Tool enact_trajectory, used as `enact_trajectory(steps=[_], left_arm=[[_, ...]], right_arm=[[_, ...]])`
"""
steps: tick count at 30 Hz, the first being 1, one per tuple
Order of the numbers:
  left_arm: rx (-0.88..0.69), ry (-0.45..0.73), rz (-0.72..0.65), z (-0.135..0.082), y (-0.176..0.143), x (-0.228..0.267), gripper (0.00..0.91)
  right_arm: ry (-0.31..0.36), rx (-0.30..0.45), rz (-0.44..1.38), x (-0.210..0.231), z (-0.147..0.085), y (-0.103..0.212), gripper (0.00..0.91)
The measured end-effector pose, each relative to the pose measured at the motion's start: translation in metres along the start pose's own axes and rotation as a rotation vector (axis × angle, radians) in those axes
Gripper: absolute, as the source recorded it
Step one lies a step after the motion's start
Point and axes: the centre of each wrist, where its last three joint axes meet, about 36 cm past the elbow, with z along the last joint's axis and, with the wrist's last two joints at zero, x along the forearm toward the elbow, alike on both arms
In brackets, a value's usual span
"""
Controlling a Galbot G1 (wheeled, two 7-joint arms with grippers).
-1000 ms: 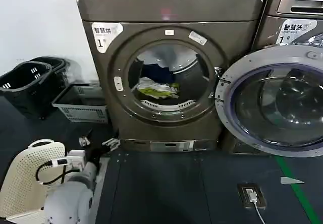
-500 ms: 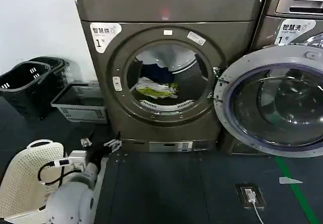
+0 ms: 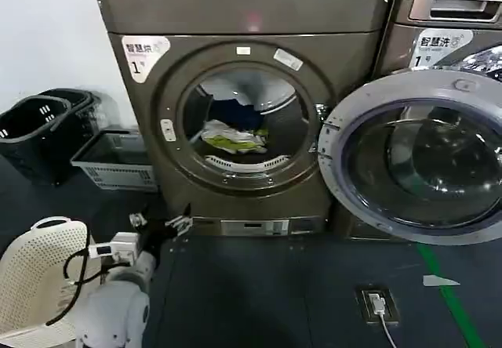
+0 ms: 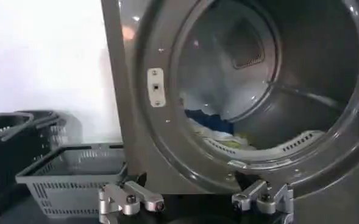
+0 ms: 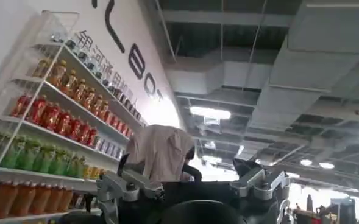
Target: Grasp the clothes from the dryer.
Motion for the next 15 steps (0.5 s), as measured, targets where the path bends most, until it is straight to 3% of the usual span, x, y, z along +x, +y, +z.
enact_trajectory(steps=[15], left_arm=[[0.004,-0.005,0.002,-0.0016,-0.0005,-0.0011,0.907]], right_arm=[[0.004,0.001,-0.008,0.0,0.0015,0.0049,0.907]])
